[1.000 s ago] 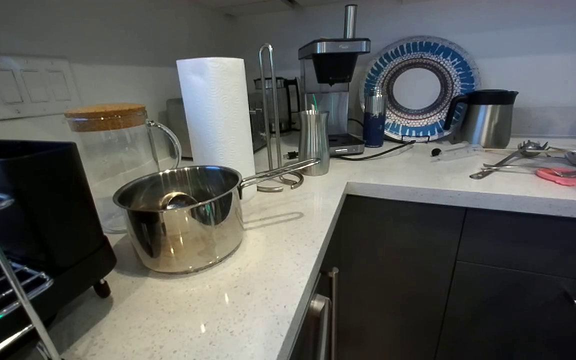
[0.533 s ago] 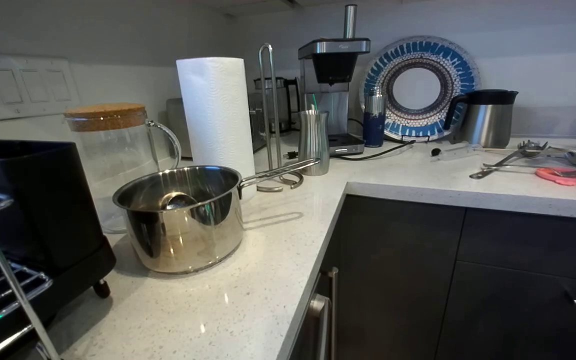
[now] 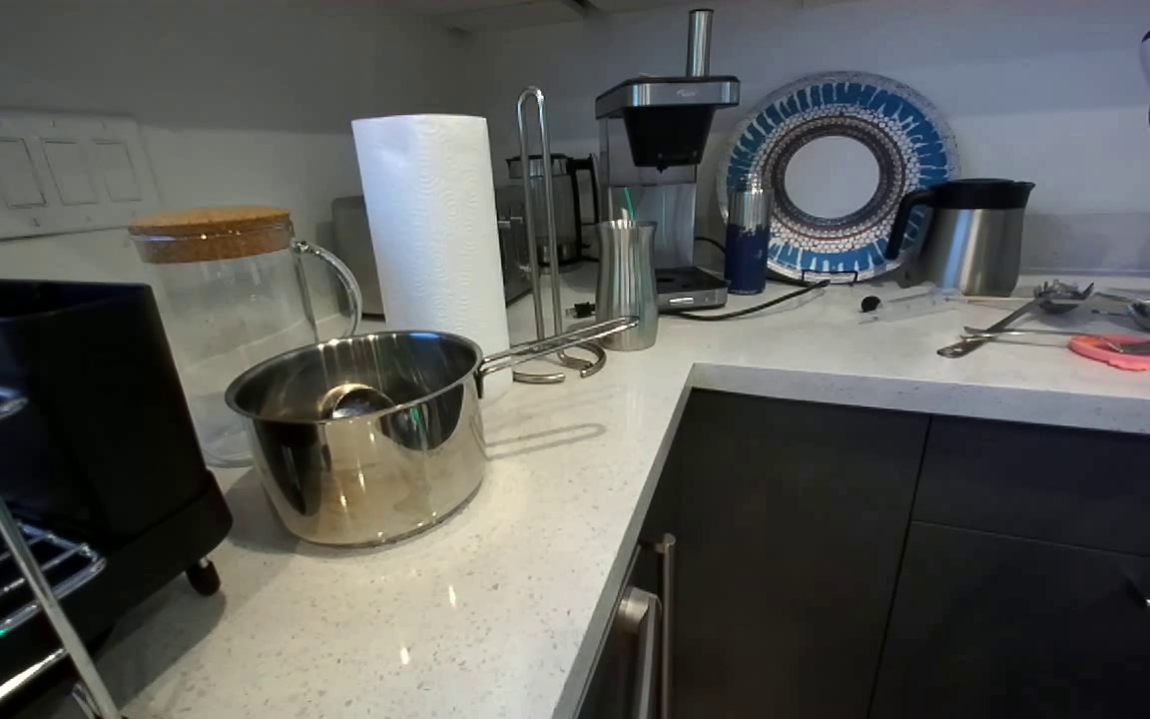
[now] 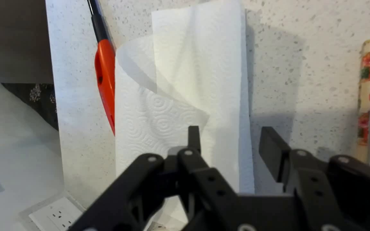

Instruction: Unfold the paper towel

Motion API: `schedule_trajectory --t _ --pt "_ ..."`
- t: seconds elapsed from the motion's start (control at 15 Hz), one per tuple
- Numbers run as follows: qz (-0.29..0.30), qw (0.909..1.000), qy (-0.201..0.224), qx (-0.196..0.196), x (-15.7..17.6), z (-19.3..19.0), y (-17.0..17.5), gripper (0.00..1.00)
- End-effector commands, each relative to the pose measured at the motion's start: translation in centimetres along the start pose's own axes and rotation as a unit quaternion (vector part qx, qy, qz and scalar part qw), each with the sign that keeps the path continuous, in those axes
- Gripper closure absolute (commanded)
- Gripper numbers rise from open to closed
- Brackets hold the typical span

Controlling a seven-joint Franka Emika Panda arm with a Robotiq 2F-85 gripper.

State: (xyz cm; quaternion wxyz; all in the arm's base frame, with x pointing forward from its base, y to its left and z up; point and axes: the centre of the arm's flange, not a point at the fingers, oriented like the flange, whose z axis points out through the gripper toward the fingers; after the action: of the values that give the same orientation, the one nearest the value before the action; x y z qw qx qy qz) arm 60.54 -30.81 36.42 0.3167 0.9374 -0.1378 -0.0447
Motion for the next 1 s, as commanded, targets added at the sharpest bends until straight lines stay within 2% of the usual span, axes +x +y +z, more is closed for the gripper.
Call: schedule_trajectory --t 0.0,0.07,0.27,0.47,0.53,0.93 --pt "-0.019 0.9997 -0.002 0.018 2.5 1.8 -0.3 0.44" --pt "-0.022 0.9995 -0.003 0.021 2.8 2.1 -0.4 0.44" --pt "-0.022 0.9994 -0.008 0.023 3.6 2.9 -0.6 0.73" --pt "-0.021 0.9994 -0.014 0.023 3.9 2.9 -0.5 0.97" --pt "-0.022 0.9993 -0.017 0.025 3.8 2.8 -0.4 1.0" --pt "-0.016 0.9981 -0.034 0.049 2.3 0.4 1.5 1.0"
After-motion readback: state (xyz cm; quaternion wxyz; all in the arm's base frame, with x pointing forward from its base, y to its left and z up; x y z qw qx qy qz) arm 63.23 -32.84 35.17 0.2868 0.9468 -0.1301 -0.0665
